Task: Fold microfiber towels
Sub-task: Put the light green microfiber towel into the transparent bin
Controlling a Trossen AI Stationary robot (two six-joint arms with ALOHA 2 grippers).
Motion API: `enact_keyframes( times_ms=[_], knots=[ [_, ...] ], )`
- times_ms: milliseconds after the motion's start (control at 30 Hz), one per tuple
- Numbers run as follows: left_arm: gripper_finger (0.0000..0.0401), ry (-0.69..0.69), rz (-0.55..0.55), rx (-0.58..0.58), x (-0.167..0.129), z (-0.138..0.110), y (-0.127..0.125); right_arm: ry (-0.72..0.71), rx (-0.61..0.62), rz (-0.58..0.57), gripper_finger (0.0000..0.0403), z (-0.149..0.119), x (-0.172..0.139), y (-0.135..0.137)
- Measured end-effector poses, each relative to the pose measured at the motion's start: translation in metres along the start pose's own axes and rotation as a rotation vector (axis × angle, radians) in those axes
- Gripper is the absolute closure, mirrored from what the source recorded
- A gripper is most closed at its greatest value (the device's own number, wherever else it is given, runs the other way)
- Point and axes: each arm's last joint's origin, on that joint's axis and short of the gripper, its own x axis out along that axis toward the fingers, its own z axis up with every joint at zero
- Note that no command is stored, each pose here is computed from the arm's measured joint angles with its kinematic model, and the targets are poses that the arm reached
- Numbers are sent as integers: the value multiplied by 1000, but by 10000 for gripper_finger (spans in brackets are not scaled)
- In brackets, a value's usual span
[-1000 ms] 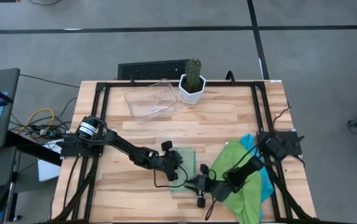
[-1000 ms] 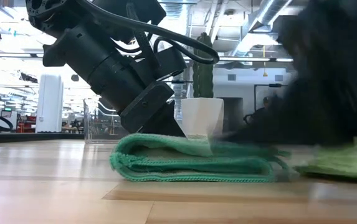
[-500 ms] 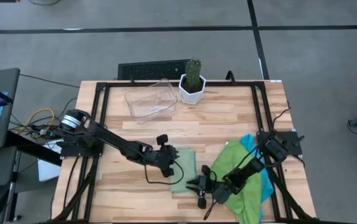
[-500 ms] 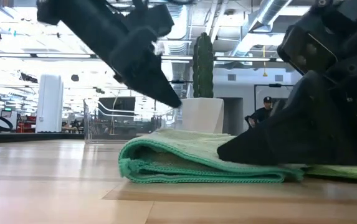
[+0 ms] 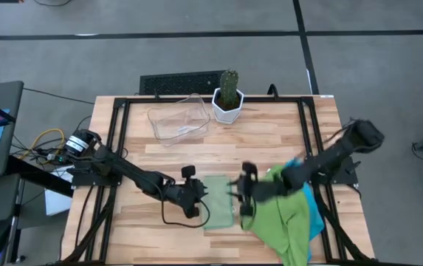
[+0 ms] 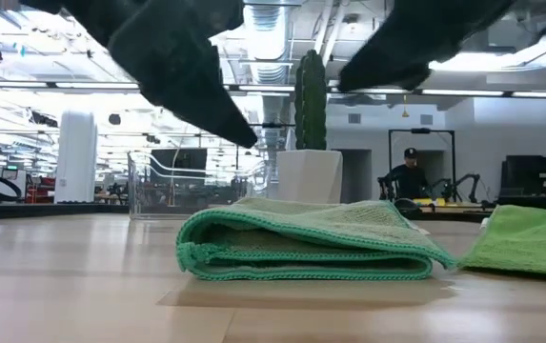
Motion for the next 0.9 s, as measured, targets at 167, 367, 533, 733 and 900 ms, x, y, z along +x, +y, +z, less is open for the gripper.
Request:
enact_keyframes(
  times_ms=[167, 367, 533, 733, 900],
  knots=[
    [324, -37, -10, -67, 5, -27, 5, 104, -50, 38, 166, 1, 20, -51],
    [324, -78, -27, -186, 6, -70, 18, 213, -78, 154, 149, -7, 62, -77],
    [324, -77, -29, -219, 5, -83, 23, 286, -139, 198, 149, 5, 92, -80],
    [324, -58, -25, -202, 5, -87, 23, 393, -174, 238, 149, -1, 125, -75],
    [324, -37, -22, -180, 5, -89, 24, 482, -144, 250, 148, -10, 139, -81]
  ],
)
